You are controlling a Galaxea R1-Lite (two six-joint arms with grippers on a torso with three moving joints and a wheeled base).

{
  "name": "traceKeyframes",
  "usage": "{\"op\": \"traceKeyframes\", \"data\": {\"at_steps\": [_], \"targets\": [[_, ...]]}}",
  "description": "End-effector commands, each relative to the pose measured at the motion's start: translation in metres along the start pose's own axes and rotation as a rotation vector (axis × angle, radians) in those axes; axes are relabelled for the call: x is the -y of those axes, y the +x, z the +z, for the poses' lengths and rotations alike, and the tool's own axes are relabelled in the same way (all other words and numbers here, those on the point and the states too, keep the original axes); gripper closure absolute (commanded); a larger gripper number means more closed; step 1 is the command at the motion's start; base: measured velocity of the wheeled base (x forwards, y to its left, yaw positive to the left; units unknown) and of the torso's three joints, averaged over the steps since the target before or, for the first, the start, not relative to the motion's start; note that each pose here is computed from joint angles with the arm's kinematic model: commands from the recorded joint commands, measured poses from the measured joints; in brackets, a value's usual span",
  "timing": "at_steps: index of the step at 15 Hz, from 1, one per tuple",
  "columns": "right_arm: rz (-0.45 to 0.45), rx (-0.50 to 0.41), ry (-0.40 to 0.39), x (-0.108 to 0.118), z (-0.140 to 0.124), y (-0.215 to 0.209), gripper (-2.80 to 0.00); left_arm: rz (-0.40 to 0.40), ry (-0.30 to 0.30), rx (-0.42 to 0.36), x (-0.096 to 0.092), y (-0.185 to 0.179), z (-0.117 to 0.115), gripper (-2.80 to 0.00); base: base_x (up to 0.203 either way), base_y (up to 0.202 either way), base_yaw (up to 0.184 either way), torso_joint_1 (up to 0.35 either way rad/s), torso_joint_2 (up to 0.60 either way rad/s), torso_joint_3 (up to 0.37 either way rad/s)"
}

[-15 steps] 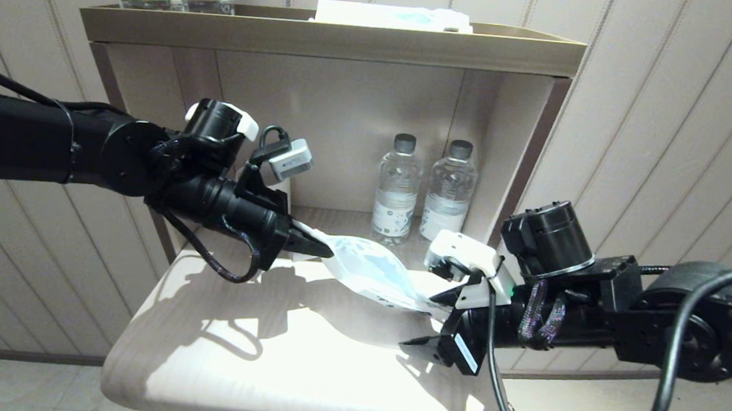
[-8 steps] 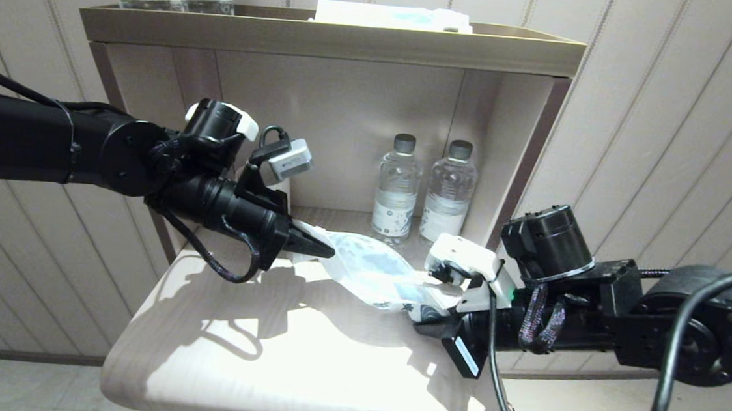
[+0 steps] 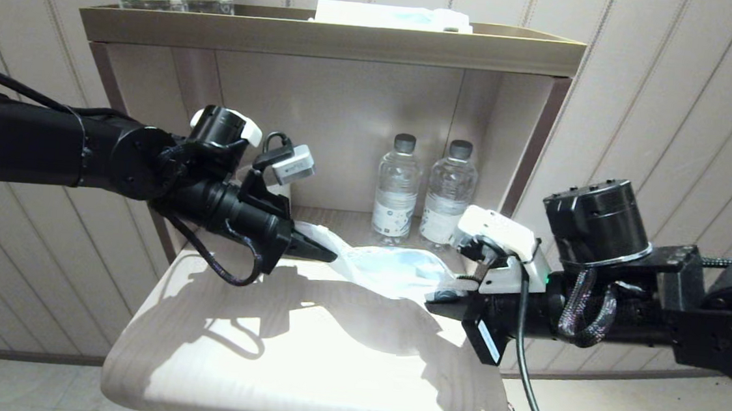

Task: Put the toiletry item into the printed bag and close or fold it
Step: Hand it to the other hand

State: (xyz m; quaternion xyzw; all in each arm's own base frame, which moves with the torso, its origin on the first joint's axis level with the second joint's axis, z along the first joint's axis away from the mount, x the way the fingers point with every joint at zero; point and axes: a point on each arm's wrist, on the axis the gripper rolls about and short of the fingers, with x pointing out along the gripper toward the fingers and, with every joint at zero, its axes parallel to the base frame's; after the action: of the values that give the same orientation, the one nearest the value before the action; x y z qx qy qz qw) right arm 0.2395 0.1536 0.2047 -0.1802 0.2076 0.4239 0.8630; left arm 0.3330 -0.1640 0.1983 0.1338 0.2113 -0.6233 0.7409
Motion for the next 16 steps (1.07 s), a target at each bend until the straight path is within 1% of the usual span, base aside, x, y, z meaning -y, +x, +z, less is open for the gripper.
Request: {"op": "traceKeyframes", "data": {"at_steps": [1,5,10,14,16], "targets": [[-0.003,0.014,-0.009,-0.002,0.004,-0.012,0.0,-0.007,-0.002,-0.004,-0.003,0.003,-0.003,0.0,0.0,0.0,0.0,0.0,0.0,0.0],[0.022,-0.057,0.001,-0.005,0.014,-0.031,0.0,-0.014,-0.014,-0.015,-0.012,0.013,-0.009,0.0,0.0,0.0,0.0,0.0,0.0,0.0],[0.038,-0.118,-0.004,-0.005,0.036,-0.06,0.0,-0.019,-0.018,-0.018,-0.013,0.015,-0.011,0.0,0.0,0.0,0.0,0.0,0.0,0.0],[0.053,-0.141,-0.006,-0.006,0.035,-0.055,0.0,-0.057,-0.015,0.024,-0.006,0.007,-0.004,0.0,0.0,0.0,0.0,0.0,0.0,0.0],[0.06,-0.153,-0.002,-0.005,0.034,-0.048,0.0,-0.065,-0.018,0.031,-0.005,0.006,-0.003,0.0,0.0,0.0,0.0,0.0,0.0,0.0]]}}
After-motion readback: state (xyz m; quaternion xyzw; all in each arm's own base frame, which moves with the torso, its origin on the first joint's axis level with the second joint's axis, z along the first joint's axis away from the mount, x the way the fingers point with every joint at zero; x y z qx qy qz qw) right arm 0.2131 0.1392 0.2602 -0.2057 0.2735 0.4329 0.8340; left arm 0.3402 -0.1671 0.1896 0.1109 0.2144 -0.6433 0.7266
